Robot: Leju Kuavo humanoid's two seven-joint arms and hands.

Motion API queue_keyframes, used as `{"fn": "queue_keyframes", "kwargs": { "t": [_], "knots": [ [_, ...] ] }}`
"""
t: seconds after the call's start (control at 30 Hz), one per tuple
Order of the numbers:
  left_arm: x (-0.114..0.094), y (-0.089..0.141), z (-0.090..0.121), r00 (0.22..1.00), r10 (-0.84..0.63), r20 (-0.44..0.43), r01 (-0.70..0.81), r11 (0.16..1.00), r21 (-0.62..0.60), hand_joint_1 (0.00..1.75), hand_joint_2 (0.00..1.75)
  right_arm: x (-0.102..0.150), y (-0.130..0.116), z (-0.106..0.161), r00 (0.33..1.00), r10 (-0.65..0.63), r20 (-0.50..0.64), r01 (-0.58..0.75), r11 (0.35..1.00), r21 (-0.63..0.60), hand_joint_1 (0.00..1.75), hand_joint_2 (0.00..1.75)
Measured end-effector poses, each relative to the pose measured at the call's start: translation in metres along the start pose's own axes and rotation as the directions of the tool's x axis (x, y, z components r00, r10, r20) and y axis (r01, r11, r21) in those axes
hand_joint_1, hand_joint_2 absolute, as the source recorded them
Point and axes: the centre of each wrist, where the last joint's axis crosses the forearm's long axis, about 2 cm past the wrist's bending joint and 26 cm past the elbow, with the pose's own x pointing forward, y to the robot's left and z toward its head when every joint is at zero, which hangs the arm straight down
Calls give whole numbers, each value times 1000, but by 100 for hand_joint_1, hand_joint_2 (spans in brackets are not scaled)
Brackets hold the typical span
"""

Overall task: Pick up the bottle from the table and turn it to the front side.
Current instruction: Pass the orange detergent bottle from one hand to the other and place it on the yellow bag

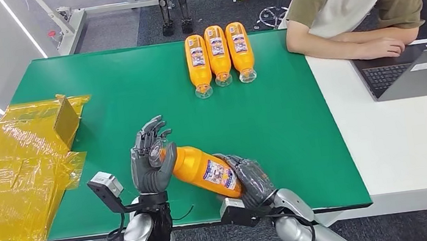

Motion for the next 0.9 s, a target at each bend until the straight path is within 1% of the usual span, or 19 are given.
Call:
{"fn": "queue_keyframes", "kwargs": {
  "t": [0.07,0.1,0.17,0.2,0.23,0.3,0.5,0.7,0.9],
  "knots": [
    [0,-1,-1,1000,-5,-2,5,1000,-13,171,175,0,0,0,1000,9,4,-9,1000,-16,175,175],
    [1,-2,-1,1000,-7,-1,7,1000,-18,134,175,0,0,1,1000,11,5,-11,1000,-21,175,175],
    [1,-2,-2,1000,-11,-2,11,1000,-28,47,175,-1,0,2,1000,18,8,-17,999,-34,175,175],
    [1,-2,-3,1000,-14,-4,13,999,-38,7,175,-1,0,2,1000,22,11,-21,999,-45,175,175],
    [2,-3,-3,1000,-17,-6,17,999,-51,0,175,0,0,2,1000,26,17,-25,998,-58,175,175],
    [2,-5,-4,1000,-25,-13,24,996,-84,0,175,2,-2,-1,999,31,34,-28,996,-87,175,175],
    [2,-14,-6,998,-59,-20,55,983,-176,0,175,11,-11,-19,996,25,81,-13,989,-146,175,175],
    [3,-19,-8,996,-81,-38,70,971,-231,0,175,17,-12,-31,995,2,100,12,990,-142,175,175],
    [3,-20,-8,996,-85,-40,73,968,-239,0,175,19,-10,-32,995,-7,97,19,992,-124,175,175]
  ]
}}
